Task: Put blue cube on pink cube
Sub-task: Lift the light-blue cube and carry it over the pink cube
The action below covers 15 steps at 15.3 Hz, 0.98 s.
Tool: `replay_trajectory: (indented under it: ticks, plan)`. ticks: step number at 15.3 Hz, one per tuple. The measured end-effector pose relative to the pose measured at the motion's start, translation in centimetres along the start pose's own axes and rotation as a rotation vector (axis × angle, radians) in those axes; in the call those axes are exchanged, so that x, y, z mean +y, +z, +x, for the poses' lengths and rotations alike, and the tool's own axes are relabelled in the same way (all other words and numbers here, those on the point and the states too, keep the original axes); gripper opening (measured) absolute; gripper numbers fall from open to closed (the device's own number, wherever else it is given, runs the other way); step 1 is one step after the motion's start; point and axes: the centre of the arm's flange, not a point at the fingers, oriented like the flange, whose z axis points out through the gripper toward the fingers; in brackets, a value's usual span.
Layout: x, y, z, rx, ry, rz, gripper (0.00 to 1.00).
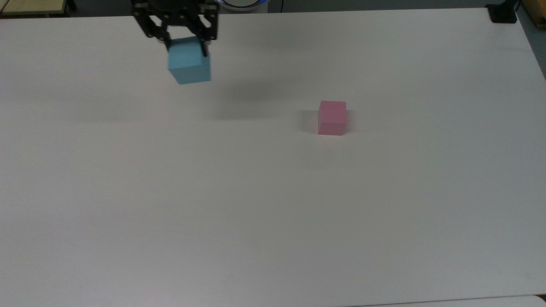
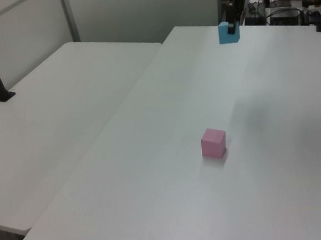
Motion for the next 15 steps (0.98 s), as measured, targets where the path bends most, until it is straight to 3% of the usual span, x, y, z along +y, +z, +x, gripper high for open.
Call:
replay_trajectory:
  ticks: [10,15]
  plan:
    - [-15.2,1.7,-0.6,-0.028,0.052,0.012,0.63]
    - [-21.6,4.7,-0.2,-0.050,0.074,-0.008,0.63]
